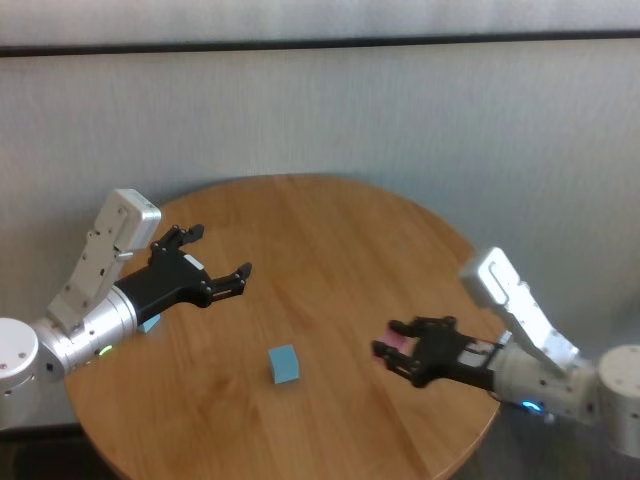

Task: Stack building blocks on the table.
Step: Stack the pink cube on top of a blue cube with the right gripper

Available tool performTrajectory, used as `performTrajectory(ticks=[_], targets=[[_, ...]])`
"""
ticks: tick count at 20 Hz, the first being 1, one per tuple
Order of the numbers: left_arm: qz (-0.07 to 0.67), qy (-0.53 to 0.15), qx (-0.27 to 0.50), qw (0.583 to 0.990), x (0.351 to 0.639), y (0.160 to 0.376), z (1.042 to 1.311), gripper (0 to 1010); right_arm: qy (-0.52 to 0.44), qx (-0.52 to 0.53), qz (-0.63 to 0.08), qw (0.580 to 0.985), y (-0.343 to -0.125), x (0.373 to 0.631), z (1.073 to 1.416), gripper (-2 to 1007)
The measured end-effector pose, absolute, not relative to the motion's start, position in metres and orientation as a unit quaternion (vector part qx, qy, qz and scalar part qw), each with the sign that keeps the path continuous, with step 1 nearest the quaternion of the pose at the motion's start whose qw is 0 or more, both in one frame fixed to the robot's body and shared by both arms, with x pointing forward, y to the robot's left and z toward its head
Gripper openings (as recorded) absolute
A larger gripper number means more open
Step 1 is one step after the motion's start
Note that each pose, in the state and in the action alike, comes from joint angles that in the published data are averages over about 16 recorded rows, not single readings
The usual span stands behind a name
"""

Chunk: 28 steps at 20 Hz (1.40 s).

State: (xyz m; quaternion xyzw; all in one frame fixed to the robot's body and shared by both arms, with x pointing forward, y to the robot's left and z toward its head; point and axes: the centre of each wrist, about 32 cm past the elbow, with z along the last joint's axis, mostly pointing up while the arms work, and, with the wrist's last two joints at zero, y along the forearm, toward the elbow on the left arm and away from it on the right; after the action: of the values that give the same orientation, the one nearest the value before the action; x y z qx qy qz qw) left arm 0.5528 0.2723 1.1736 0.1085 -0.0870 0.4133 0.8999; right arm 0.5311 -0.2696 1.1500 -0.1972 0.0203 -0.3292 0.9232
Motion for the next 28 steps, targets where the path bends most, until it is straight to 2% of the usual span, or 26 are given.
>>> performTrajectory(ticks=[15, 28], targets=[[0.413, -0.087, 0.109, 0.900, 0.553, 0.272, 1.174, 1003, -0.023, -0.198, -0.262, 0.944, -0.205, 0.554, 1.164, 368], [0.413, -0.087, 0.109, 0.900, 0.553, 0.272, 1.174, 1003, -0.027, -0.220, -0.236, 0.946, -0.177, 0.573, 1.161, 368]])
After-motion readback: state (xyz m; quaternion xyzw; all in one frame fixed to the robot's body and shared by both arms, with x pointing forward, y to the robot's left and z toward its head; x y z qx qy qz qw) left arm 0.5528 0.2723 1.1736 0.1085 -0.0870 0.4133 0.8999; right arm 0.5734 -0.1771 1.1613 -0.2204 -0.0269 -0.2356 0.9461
